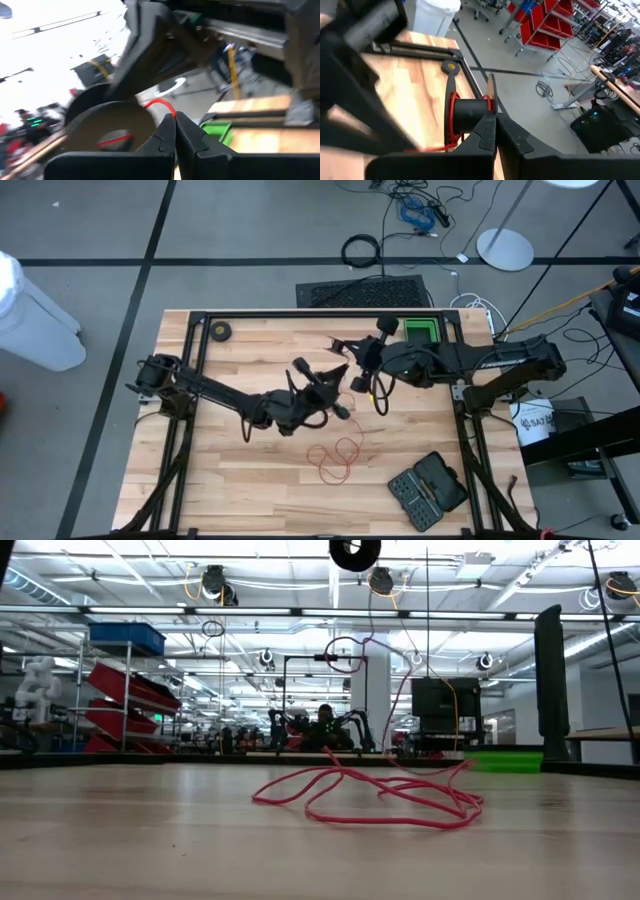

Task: Coil cords
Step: Coil the red wire into the spool

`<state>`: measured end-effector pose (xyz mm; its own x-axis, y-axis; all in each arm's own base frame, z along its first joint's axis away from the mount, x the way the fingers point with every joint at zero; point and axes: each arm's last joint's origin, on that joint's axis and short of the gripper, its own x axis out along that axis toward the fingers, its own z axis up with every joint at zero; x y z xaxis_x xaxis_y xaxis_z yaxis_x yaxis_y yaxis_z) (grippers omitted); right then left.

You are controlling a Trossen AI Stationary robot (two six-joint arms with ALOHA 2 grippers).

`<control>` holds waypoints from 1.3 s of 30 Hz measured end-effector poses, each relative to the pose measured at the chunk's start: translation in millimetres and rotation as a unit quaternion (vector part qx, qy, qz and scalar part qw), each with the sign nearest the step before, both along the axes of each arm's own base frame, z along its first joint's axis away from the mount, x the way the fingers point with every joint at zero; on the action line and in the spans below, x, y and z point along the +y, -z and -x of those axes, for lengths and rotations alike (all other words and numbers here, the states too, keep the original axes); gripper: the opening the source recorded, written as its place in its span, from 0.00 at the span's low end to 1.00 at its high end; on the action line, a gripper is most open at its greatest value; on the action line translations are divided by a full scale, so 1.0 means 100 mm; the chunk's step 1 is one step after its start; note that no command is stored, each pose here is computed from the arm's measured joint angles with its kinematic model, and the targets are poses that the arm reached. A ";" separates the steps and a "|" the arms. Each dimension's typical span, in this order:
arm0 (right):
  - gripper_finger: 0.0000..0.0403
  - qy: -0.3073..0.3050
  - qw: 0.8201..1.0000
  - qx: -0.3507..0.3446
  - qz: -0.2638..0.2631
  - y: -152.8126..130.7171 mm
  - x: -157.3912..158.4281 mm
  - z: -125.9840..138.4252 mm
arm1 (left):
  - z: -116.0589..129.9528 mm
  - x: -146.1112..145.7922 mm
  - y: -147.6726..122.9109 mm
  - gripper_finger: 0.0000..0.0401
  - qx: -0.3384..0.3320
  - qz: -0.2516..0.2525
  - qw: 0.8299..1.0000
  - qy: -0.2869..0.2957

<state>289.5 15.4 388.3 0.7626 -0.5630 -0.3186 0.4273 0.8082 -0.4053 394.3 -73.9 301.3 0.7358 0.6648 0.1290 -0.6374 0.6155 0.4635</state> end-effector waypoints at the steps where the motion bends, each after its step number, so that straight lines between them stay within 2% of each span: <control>1: 0.00 0.001 1.000 0.006 0.001 0.01 -0.01 0.00 | 0.01 -0.01 0.00 0.00 0.010 -0.006 1.000 -0.015; 7: 0.00 0.001 1.000 0.023 0.001 0.02 -0.03 0.05 | 0.05 -0.07 -0.01 0.00 0.048 -0.033 0.996 -0.066; 13: 0.00 -0.031 0.999 0.041 -0.013 0.03 -0.01 0.09 | 0.07 -0.12 0.00 0.00 0.061 -0.041 0.995 -0.074; 22: 0.00 -0.034 0.997 0.061 -0.016 0.06 -0.01 0.11 | 0.09 -0.22 -0.07 0.00 0.055 -0.045 0.995 -0.067; 26: 0.00 -0.043 0.995 0.094 -0.008 0.10 -0.01 0.14 | 0.10 -0.28 -0.13 0.00 0.062 -0.055 0.994 -0.066; 29: 0.00 -0.071 0.990 0.116 -0.019 0.13 0.00 0.16 | 0.11 -0.31 -0.14 0.00 0.077 -0.067 0.992 -0.073; 34: 0.00 -0.085 0.989 0.121 -0.028 0.14 0.01 0.16 | 0.12 -0.31 -0.11 0.00 0.111 -0.074 0.986 -0.104; 39: 0.00 -0.112 0.985 0.123 -0.044 0.14 0.02 0.17 | 0.11 -0.32 -0.07 0.00 0.140 -0.083 0.980 -0.111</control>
